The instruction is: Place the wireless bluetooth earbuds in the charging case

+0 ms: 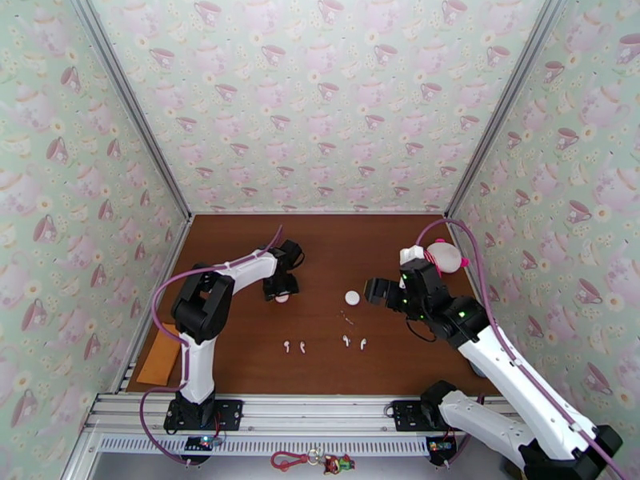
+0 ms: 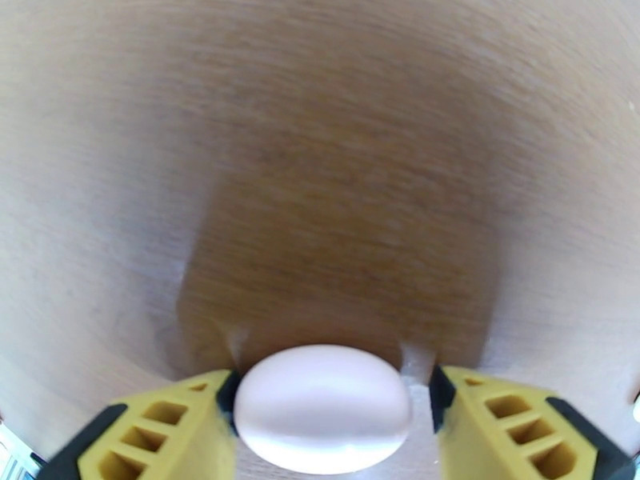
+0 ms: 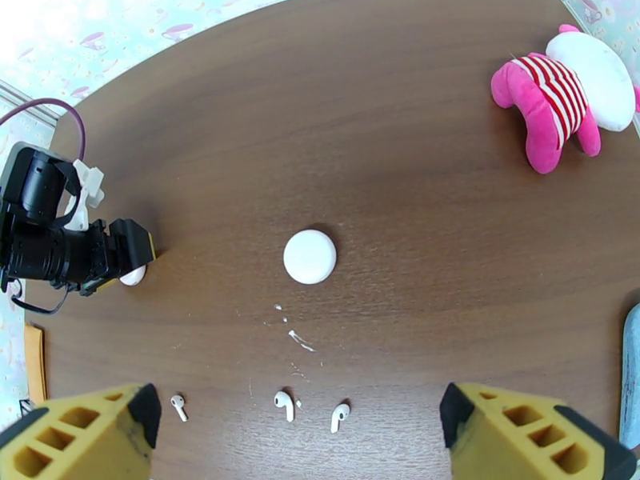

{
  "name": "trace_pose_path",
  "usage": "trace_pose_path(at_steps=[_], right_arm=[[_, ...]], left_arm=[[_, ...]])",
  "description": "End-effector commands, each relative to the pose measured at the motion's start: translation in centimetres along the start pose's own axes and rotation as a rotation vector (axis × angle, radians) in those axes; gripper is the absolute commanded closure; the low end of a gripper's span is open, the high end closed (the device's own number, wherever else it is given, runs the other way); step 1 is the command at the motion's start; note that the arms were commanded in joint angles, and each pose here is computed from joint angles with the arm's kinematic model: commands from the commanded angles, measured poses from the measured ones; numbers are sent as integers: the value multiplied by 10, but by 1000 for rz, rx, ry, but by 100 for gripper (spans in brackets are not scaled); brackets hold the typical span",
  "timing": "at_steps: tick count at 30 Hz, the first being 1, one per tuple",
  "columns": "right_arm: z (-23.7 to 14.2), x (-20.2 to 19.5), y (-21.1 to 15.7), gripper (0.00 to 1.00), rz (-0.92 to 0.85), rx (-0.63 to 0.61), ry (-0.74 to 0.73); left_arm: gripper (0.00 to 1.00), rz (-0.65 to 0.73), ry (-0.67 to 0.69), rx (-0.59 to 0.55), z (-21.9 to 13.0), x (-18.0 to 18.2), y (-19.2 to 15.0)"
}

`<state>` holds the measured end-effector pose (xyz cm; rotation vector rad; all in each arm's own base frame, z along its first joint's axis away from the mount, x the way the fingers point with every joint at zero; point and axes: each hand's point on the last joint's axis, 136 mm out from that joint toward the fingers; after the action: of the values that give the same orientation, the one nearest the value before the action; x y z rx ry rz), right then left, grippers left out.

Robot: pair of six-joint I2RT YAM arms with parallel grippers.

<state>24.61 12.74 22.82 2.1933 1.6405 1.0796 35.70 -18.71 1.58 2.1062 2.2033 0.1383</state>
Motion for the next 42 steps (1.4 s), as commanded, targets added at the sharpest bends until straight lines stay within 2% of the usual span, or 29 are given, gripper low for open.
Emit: trace_pose_path(at_steps=[1, 4, 8, 14, 16, 20, 21, 23, 24, 25, 26, 27, 28, 31, 33, 36, 38, 42], right_arm=[[-4, 7, 3, 1, 7, -6, 20], [-4, 6, 3, 1, 13, -3, 17], [7, 13, -6, 1, 33, 35, 56], [26, 35, -26, 1, 50, 178, 131], [25, 43, -26, 1, 35, 206, 159], [26, 52, -29, 1, 36, 278, 201], [29, 52, -30, 1, 44, 290, 208], [38, 48, -34, 1, 43, 319, 217], [41, 47, -35, 1, 24, 328, 225], [46, 33, -31, 1, 31, 312, 160], [44, 25, -28, 1, 42, 301, 118], [38, 28, -29, 1, 24, 311, 144], [31, 33, -28, 1, 11, 307, 170], [14, 19, -6, 1, 9, 205, 76], [0, -5, 12, 1, 53, 112, -41], [-17, -20, 22, 1, 94, 58, -81], [-26, -42, 24, 1, 128, 45, -158], [-41, -99, 43, 1, 250, -24, -338]], left_arm=[[41, -3, 32, 97, 13, 6, -29], [48, 5, 34, 98, 14, 7, -29], [64, 41, 22, 84, 12, 5, -28], [94, 238, 44, 25, -17, 0, -26], [100, 327, 12, -6, -31, -6, -29], [100, 487, -39, -86, -60, -13, -46], [100, 473, -5, -109, -59, -7, -48], [100, 481, 12, -26, -52, 1, -61], [98, 483, 78, -26, -57, 11, -59], [95, 458, 140, -67, -66, 23, -52], [86, 437, 113, -100, -73, 24, -51], [71, 407, 89, -136, -79, 25, -47], [66, 373, 80, -157, -83, 28, -44], [61, 331, 35, -158, -86, 29, -42], [39, 324, 21, -153, -85, 26, -42], [29, 319, -2, -149, -80, 21, -41], [27, 323, -10, -142, -77, 17, -39], [15, 337, -8, -135, -77, 12, -34]])
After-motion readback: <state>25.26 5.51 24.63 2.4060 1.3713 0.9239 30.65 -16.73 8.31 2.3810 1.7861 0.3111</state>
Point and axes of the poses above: each hand's point on the last joint's axis, 136 mm out from that joint toward the fingers, its own z axis out along the fingers, its own x axis along the line the jaws close on, y = z × x, and after that the axes turned 11 degrees about z, right-handed
